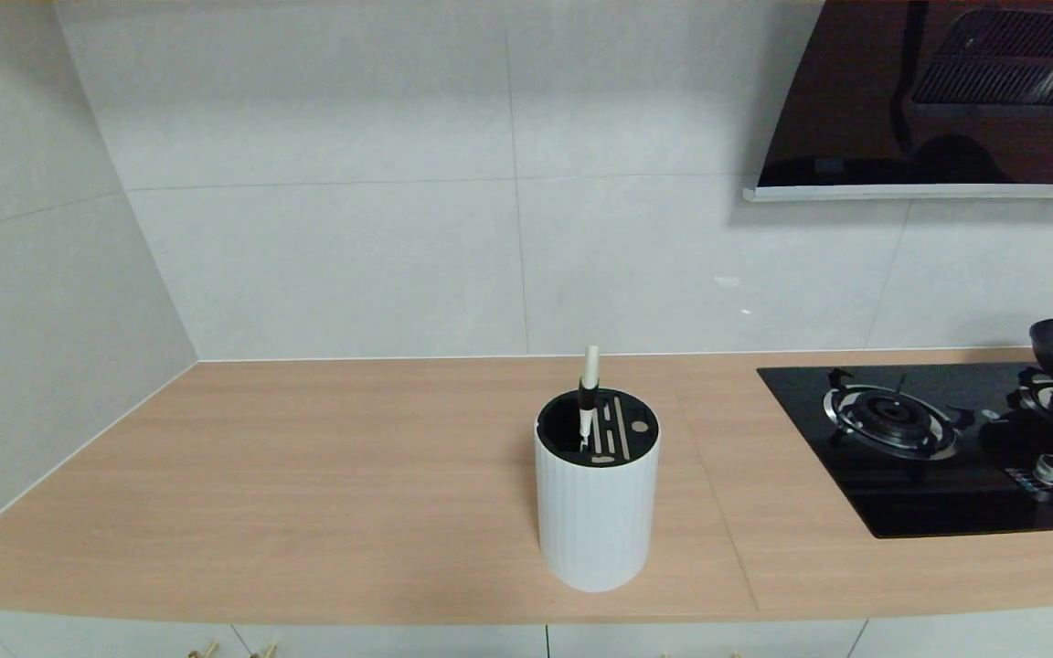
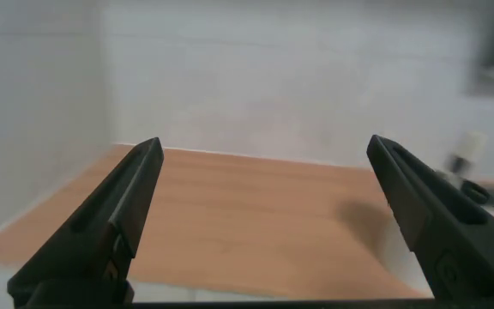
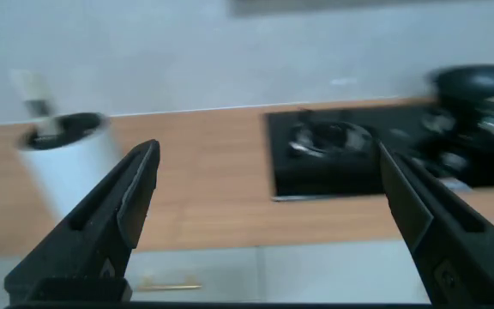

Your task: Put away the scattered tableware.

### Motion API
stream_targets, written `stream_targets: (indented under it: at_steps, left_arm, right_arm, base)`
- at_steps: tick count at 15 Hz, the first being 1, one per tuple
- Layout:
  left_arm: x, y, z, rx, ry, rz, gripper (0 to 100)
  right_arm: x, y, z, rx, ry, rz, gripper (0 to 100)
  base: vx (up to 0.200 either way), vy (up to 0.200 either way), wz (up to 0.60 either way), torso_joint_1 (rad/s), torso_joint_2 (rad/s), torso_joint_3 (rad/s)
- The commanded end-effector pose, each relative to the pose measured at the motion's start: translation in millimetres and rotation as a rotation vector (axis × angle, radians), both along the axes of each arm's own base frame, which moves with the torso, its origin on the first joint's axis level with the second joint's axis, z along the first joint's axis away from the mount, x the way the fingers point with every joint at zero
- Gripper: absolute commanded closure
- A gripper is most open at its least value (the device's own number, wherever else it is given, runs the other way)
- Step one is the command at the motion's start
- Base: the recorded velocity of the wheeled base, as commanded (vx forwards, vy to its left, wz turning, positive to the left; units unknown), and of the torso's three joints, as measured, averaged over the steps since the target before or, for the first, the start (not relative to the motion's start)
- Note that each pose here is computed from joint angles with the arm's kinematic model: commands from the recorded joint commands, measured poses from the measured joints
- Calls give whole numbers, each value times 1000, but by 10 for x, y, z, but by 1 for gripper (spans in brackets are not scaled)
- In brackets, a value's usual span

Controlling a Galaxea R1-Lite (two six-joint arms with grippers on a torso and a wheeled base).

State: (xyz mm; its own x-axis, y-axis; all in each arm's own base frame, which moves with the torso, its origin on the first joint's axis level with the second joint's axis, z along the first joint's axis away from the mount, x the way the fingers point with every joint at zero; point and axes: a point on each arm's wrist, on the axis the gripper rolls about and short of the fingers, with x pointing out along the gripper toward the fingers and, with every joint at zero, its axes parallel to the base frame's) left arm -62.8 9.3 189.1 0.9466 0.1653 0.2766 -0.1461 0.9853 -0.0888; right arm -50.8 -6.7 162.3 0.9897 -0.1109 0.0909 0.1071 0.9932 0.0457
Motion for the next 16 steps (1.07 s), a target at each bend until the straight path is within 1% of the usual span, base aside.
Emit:
stream_targets:
  at_steps: [1,2,3,4,5,6,7,8,9,10,11,13,15,16]
  left_arm:
    - [-53,-55,-245,32,-4,27,0]
    - [33,-50,-374,28,51,47,0]
    - [154,-50,-583,43,136,49,0]
    - [249,-50,-769,58,200,45,0]
    - [301,-52,-881,62,229,37,0]
    - [393,-62,-1087,75,256,-10,0]
    - [398,-73,-1095,77,253,-58,0]
    - [400,-84,-1131,68,285,-110,0]
    - [400,-88,-1139,71,292,-130,0]
    - [400,-89,-1139,79,292,-134,0]
    - [400,-89,-1139,86,293,-136,0]
    - [400,-89,-1137,86,291,-136,0]
    - [400,-89,-1137,64,289,-137,0]
    - [400,-89,-1137,63,289,-138,0]
  right_arm:
    - [-53,26,-232,-3,-31,-72,0]
    - [-19,22,-299,2,-7,-90,0]
    - [53,22,-412,-2,24,-90,0]
    - [136,22,-528,-4,17,-90,0]
    - [197,23,-618,-8,2,-88,0]
    - [266,27,-713,-27,-54,-72,0]
    - [272,36,-754,-34,-11,-29,0]
    - [277,47,-793,-45,24,20,0]
    - [279,61,-828,-47,59,82,0]
    - [281,71,-866,-57,94,127,0]
    - [280,72,-872,-55,101,132,0]
    - [281,74,-868,-56,95,138,0]
    - [281,74,-868,-56,95,141,0]
    - [281,74,-866,-55,93,141,0]
  base:
    - [0,0,0,0,0,0]
    - [0,0,0,0,0,0]
    - [0,0,0,0,0,0]
    - [0,0,0,0,0,0]
    - [0,0,0,0,0,0]
    - [0,0,0,0,0,0]
    - [0,0,0,0,0,0]
    - [0,0,0,0,0,0]
    - [0,0,0,0,0,0]
    - [0,0,0,0,0,0]
    - [0,0,0,0,0,0]
    - [0,0,0,0,0,0]
    - [0,0,0,0,0,0]
    - [0,0,0,0,0,0]
